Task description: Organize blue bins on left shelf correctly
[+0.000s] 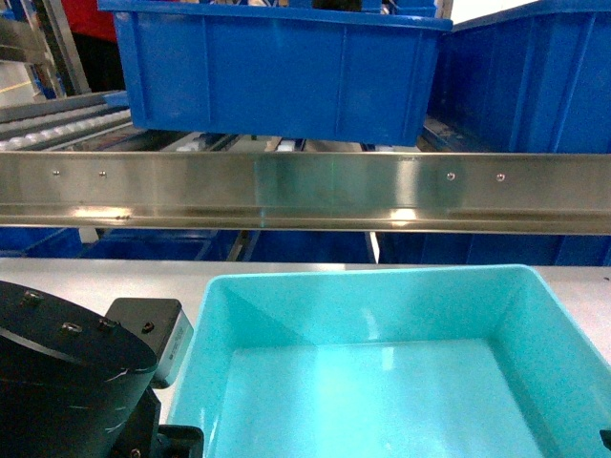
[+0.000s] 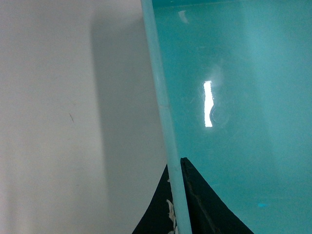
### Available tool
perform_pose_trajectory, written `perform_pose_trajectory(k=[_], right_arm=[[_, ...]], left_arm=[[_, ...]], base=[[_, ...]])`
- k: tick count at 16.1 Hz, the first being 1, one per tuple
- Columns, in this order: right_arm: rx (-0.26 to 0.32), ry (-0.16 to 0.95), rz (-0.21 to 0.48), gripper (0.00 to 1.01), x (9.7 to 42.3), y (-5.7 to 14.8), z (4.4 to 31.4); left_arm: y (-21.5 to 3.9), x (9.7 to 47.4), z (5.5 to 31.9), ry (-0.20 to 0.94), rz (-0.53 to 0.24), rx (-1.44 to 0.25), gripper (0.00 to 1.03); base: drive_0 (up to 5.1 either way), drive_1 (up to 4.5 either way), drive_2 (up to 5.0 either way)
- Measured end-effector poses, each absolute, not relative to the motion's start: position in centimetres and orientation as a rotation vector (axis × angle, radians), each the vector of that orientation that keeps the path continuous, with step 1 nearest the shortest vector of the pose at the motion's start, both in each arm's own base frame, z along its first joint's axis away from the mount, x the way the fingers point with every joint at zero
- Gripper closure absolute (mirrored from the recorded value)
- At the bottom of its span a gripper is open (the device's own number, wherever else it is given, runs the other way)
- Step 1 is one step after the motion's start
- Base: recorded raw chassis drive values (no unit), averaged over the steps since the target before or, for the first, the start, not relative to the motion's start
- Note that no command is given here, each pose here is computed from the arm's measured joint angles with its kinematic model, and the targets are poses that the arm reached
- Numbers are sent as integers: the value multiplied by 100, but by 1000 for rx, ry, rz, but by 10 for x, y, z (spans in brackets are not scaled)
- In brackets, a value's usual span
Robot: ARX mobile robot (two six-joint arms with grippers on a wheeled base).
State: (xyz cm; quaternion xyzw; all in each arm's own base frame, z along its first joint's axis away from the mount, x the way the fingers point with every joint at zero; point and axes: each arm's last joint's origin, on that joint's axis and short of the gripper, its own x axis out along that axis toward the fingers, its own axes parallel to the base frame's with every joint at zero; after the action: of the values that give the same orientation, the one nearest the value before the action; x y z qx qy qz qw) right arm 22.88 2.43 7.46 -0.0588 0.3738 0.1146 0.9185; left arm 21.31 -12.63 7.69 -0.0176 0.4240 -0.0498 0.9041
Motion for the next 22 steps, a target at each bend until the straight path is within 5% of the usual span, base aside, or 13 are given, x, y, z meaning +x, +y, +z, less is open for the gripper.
perform_pose_trajectory(k=[5, 15, 22], right_arm=[[-111, 727, 232, 99, 225, 23, 81], [19, 250, 195, 99, 218, 22, 200], [33, 227, 193, 99, 215, 21, 205]], left_arm=[[-127, 212, 90, 830, -101, -17, 101], [-108, 218, 220, 324, -154, 25, 101], [-108, 215, 225, 302, -154, 60, 101]], base=[[0, 0, 0], [0, 0, 0], [-64, 8, 59]])
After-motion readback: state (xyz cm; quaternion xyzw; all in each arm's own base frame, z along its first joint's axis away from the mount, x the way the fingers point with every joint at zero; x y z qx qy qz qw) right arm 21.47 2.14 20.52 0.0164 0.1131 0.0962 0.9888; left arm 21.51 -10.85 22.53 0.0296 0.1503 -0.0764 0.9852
